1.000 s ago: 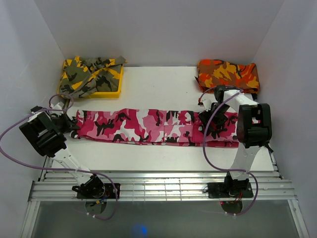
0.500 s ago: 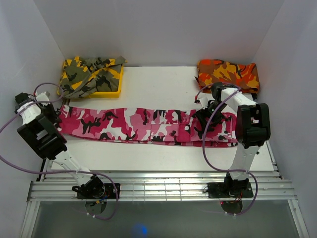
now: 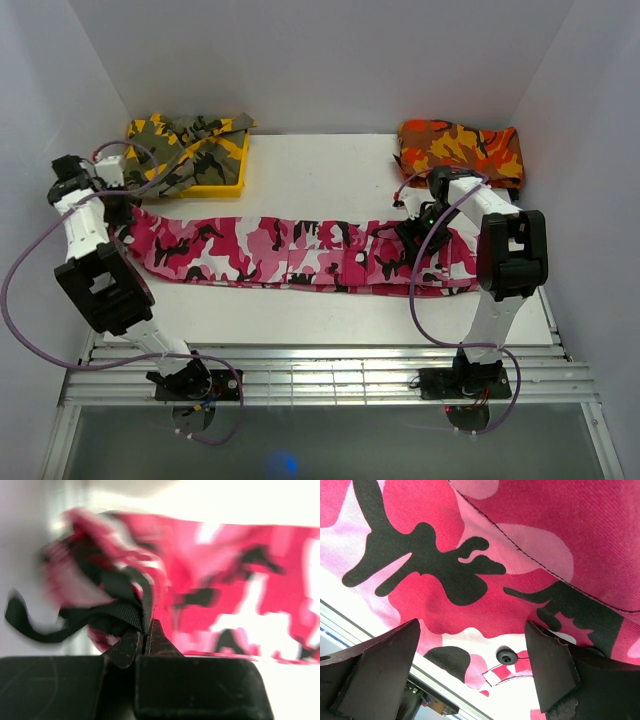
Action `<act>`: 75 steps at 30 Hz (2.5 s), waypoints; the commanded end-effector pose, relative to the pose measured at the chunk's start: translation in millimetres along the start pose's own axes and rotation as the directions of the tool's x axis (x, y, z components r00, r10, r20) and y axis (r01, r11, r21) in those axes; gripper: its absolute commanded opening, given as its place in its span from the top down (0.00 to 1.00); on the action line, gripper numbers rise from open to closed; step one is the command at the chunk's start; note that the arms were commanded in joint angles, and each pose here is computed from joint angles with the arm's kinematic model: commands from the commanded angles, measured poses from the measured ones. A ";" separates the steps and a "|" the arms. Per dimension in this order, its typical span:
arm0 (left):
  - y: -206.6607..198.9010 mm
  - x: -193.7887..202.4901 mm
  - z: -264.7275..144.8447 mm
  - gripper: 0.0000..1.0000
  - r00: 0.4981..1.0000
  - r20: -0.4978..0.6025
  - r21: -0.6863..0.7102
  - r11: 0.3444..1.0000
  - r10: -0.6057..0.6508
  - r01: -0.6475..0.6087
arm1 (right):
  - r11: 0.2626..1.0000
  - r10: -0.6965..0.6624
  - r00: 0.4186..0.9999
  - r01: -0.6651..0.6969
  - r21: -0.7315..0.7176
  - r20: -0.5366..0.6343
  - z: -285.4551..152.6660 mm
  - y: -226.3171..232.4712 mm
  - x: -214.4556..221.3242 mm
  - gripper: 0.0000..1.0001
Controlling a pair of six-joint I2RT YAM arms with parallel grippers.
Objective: Fold and stack the trousers
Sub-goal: Fold the trousers
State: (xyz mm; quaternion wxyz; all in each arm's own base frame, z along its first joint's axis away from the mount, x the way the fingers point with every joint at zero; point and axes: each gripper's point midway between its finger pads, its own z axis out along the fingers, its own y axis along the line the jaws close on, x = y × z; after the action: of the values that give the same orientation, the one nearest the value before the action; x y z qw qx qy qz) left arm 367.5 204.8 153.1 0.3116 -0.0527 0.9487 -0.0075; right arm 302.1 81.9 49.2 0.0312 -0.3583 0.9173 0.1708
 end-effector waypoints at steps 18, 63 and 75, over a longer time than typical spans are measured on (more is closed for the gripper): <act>-337.6 20.7 19.0 1.00 0.913 -0.004 0.472 0.806 0.408 -0.358 | 1.000 0.007 1.000 -0.006 -0.020 0.026 -6.7 3.1 5.1 0.11; -386.9 50.3 41.4 0.46 0.874 0.003 0.312 0.830 0.486 -0.463 | 0.998 0.045 0.996 -0.041 -0.049 0.080 -9.0 9.7 -12.4 0.30; -393.7 74.9 77.8 0.53 0.893 -0.105 0.312 0.867 0.438 -0.389 | 0.998 0.025 0.994 -0.019 -0.063 0.107 -14.6 18.7 -24.5 0.30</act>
State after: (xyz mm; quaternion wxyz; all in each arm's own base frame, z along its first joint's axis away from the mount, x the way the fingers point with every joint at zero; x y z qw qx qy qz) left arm 383.3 -186.9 60.3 0.2107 0.2090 0.9518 -0.0770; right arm 301.6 97.6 54.6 0.0404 -0.3339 0.9178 0.2110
